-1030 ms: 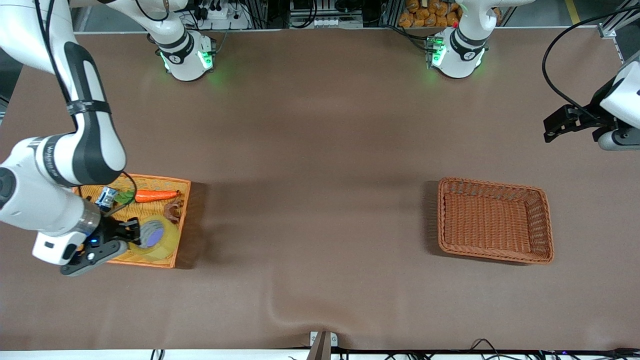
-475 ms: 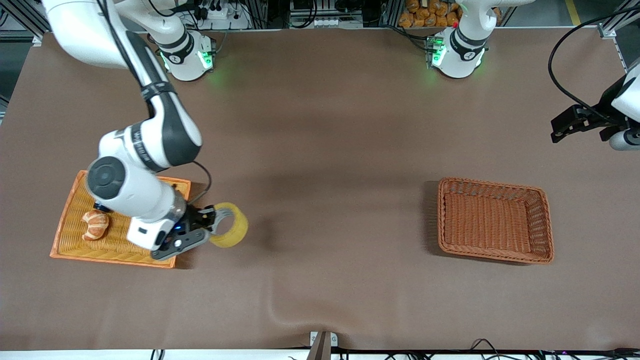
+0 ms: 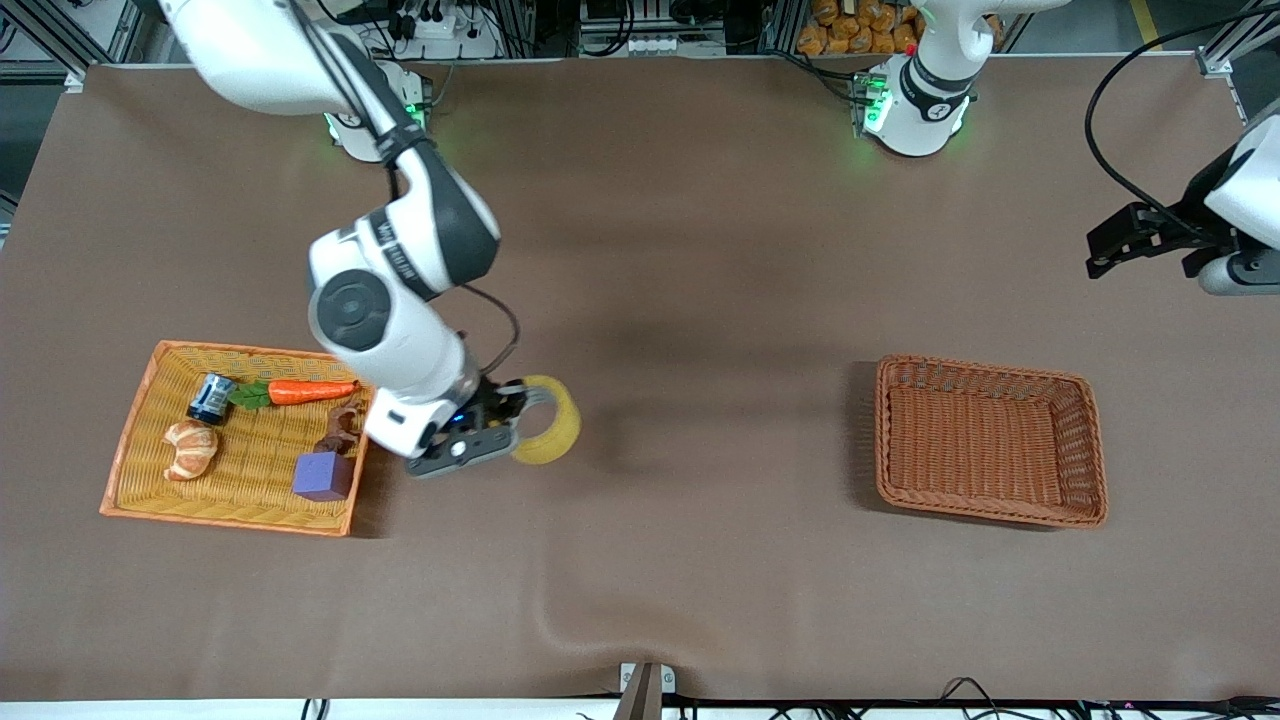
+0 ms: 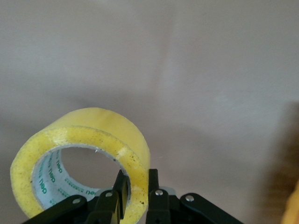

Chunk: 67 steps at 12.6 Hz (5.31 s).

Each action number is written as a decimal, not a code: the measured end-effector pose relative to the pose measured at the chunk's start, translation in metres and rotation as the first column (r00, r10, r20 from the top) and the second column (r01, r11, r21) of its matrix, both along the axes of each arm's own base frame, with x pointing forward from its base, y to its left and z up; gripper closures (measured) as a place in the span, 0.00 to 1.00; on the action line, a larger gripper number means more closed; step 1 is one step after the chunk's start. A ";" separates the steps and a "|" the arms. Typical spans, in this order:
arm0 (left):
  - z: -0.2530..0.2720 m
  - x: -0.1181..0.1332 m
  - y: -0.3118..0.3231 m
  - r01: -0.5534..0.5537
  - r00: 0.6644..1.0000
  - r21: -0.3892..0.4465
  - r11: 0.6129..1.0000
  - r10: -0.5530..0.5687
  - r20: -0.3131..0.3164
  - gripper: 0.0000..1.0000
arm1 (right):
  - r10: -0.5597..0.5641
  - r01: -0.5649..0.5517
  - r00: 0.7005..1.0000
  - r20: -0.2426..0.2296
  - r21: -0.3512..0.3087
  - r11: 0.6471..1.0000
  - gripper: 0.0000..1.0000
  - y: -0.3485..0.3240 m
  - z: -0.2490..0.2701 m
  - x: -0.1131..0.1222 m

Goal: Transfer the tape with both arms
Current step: 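Lift the tape roll with the right gripper toward the table middle, then set the tape down and open the right gripper while the left gripper approaches, then grasp the tape roll rim with the left gripper, then carry the tape roll with the left gripper over the brown basket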

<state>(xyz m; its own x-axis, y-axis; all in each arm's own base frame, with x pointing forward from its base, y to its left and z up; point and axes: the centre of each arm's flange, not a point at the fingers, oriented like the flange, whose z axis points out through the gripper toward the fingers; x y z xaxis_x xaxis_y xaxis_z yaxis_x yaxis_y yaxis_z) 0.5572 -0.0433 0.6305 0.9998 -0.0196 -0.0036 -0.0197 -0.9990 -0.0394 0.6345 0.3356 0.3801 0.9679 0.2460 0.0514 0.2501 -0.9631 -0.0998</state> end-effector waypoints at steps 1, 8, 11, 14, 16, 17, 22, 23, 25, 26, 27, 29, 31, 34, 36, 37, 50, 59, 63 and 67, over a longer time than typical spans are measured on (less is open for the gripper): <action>-0.002 0.000 -0.005 0.010 1.000 0.000 1.000 -0.010 -0.006 0.00 | -0.015 0.015 1.000 -0.017 -0.006 1.000 0.78 0.015 -0.009 -0.009; -0.021 0.006 -0.032 0.048 0.998 -0.028 0.998 -0.049 -0.033 0.00 | -0.080 0.079 0.995 -0.061 -0.018 0.997 0.78 0.075 -0.117 -0.034; -0.033 0.014 -0.038 0.059 0.997 -0.031 0.998 -0.060 -0.038 0.00 | -0.089 0.088 0.995 -0.054 -0.021 0.996 0.63 0.071 -0.119 -0.029; -0.051 0.026 -0.060 0.093 0.995 -0.038 0.995 -0.094 -0.024 0.00 | -0.120 0.120 0.993 -0.017 -0.008 0.993 0.31 0.055 -0.100 -0.010; -0.064 0.034 -0.072 0.112 0.994 -0.043 0.993 -0.112 -0.013 0.00 | -0.154 0.154 0.988 0.005 -0.005 0.988 0.11 0.013 -0.088 0.016; -0.072 0.038 -0.082 0.123 0.992 -0.046 0.991 -0.123 -0.013 0.00 | -0.167 0.167 0.986 0.017 -0.002 0.986 0.00 -0.020 -0.081 0.033; -0.126 0.044 -0.172 0.039 0.999 -0.058 0.998 -0.040 -0.021 0.00 | -0.198 0.196 0.979 -0.037 -0.052 0.979 0.00 -0.191 -0.025 0.060; -0.140 0.041 -0.196 0.003 1.000 -0.057 0.998 -0.005 -0.031 0.00 | -0.186 0.183 0.982 -0.038 -0.061 0.981 0.00 -0.213 -0.014 0.053; -0.174 0.037 -0.249 -0.069 0.997 -0.068 0.995 0.067 -0.025 0.00 | -0.130 0.127 0.991 -0.032 -0.074 0.989 0.00 -0.251 0.008 0.035; -0.191 0.039 -0.268 -0.101 0.995 -0.079 0.992 0.100 -0.017 0.00 | -0.095 0.092 0.995 -0.032 -0.077 0.993 0.00 -0.267 0.021 0.026; -0.208 0.041 -0.287 -0.136 0.991 -0.094 0.986 0.136 -0.009 0.00 | -0.070 0.067 0.997 -0.032 -0.079 0.995 0.00 -0.281 0.035 0.019; -0.242 0.039 -0.332 -0.217 0.976 -0.126 0.968 0.219 0.001 0.00 | -0.055 0.054 0.998 -0.006 -0.080 0.995 0.00 -0.293 0.066 0.010; -0.272 0.032 -0.374 -0.244 0.969 -0.142 0.959 0.246 -0.004 0.00 | -0.049 0.050 0.999 0.006 -0.081 0.995 0.00 -0.291 0.088 0.001; -0.309 0.030 -0.416 -0.255 0.965 -0.194 0.947 0.263 0.019 0.00 | -0.046 0.045 0.999 -0.008 -0.089 0.995 0.00 -0.291 0.107 -0.011; -0.332 0.026 -0.433 -0.255 0.963 -0.223 0.941 0.268 0.032 0.00 | -0.063 0.062 0.998 -0.010 -0.096 0.993 0.00 -0.304 0.132 -0.022; -0.342 0.023 -0.440 -0.268 0.958 -0.237 0.934 0.283 0.034 0.00 | -0.083 0.082 0.997 -0.002 -0.097 0.992 0.00 -0.316 0.150 -0.030; -0.431 0.000 -0.477 -0.275 0.948 -0.275 0.921 0.308 0.082 0.67 | -0.289 0.281 0.955 -0.066 -0.113 0.953 0.00 -0.375 0.223 -0.080; -0.217 0.070 -0.360 -0.294 0.903 -0.276 0.915 0.361 0.232 0.78 | -0.271 0.264 0.961 -0.058 -0.111 0.958 0.00 -0.364 0.227 -0.078; -0.146 0.075 -0.242 -0.293 0.898 -0.265 0.919 0.360 0.254 0.78 | -0.271 0.264 0.961 -0.058 -0.111 0.958 0.00 -0.364 0.227 -0.078; -0.159 0.084 -0.134 -0.173 0.962 -0.123 0.977 0.194 0.190 0.78 | -0.271 0.263 0.961 -0.058 -0.111 0.958 0.00 -0.364 0.227 -0.078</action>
<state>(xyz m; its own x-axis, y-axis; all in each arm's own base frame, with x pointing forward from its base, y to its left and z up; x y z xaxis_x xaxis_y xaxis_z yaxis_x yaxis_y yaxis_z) 0.6417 -0.1776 0.4711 0.9664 0.1743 0.1891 0.1617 -0.9836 0.0804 0.5561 -0.0283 0.6071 0.9992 -0.0214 -0.0324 -0.0217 -0.9997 -0.0070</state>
